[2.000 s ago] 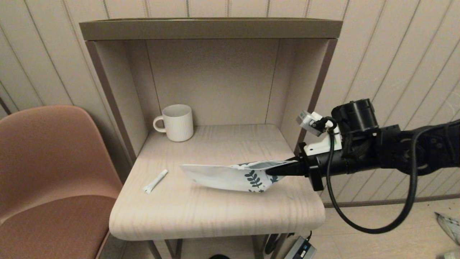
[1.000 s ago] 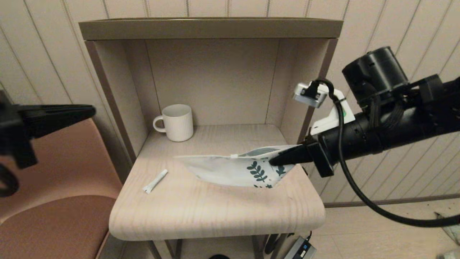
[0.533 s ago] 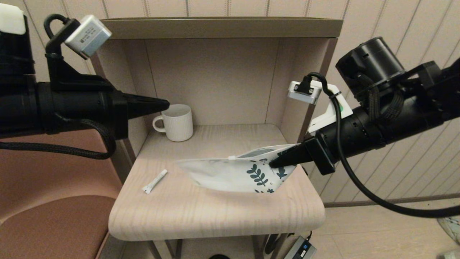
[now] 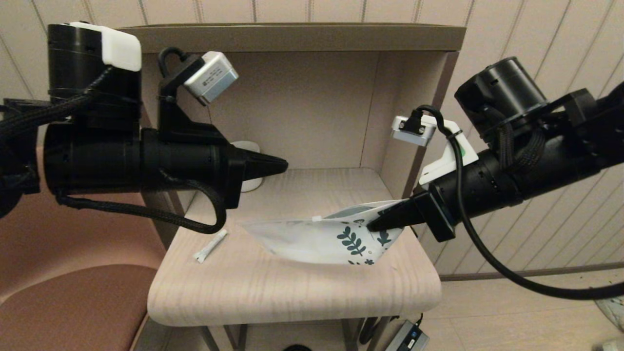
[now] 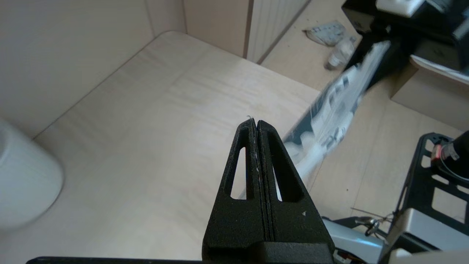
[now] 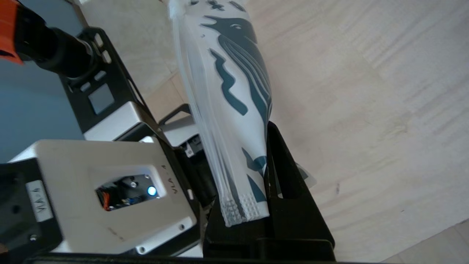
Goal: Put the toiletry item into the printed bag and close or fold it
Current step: Pick up the storage bag
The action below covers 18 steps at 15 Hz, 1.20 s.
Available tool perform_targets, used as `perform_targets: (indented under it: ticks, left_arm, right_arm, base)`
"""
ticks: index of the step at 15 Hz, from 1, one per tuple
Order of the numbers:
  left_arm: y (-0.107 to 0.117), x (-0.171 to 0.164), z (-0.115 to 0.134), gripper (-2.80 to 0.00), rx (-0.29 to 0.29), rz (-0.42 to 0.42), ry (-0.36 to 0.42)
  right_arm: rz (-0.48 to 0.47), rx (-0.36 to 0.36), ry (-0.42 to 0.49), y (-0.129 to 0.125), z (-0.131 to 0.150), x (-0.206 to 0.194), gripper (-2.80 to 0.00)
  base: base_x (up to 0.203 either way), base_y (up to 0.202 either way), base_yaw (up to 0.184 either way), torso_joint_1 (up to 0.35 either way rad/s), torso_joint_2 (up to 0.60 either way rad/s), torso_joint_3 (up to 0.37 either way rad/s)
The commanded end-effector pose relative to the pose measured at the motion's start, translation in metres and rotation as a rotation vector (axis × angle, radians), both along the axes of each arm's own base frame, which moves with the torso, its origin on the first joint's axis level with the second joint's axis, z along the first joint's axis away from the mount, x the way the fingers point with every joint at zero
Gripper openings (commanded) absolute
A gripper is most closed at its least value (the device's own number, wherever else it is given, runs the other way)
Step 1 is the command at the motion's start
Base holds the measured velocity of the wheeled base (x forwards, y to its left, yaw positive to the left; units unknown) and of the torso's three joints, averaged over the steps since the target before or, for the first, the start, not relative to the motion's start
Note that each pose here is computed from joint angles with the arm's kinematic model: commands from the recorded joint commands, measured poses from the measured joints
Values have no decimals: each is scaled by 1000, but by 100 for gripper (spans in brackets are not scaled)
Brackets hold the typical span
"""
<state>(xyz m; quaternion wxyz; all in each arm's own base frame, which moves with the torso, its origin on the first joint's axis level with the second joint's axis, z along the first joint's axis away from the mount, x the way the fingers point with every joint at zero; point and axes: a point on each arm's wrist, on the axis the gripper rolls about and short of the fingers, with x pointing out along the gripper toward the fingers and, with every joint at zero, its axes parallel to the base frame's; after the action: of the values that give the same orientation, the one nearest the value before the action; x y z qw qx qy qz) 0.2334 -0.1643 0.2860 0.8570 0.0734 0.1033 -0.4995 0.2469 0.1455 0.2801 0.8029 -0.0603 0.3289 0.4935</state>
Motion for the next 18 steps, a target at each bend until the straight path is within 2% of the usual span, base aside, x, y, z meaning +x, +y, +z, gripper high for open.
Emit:
perform_targets:
  ticks: [1, 2, 3, 4, 7, 10, 15, 18]
  left_arm:
    - [-16, 17, -13, -280, 23, -17, 32]
    - [-21, 22, -14, -280, 28, -23, 27]
    - [-25, 25, -15, -266, 40, -34, 12]
    - [-25, 24, -15, 0, 49, -43, -3]
    - [-37, 15, -7, 0, 37, -93, -34]
    - [-42, 11, -11, 0, 48, -115, -30]
    - [-41, 8, -42, 0, 103, -128, 62]
    - [-43, 11, -43, 0, 95, -158, 71]
  right_arm:
    - [0, -8, 5, -1, -4, 4, -280]
    - [-5, -13, -5, -4, -4, 7, -280]
    - [-16, -18, -13, -9, -5, 10, -280]
    - [-22, -21, -10, -10, -7, 13, -280]
    - [-54, -18, -15, -16, -14, 27, -280]
    - [-54, -11, -31, -16, -11, 30, -280]
    - [-56, 11, -70, -17, 3, 27, -280]
    - [-54, 8, -60, -16, 1, 27, -280]
  base:
    - [0, 0, 0, 0, 0, 0]
    - [0, 0, 0, 0, 0, 0]
    - [0, 0, 0, 0, 0, 0]
    - [0, 0, 0, 0, 0, 0]
    - [0, 0, 0, 0, 0, 0]
    - [0, 0, 0, 0, 0, 0]
    - [0, 0, 0, 0, 0, 0]
    - [0, 0, 0, 0, 0, 0]
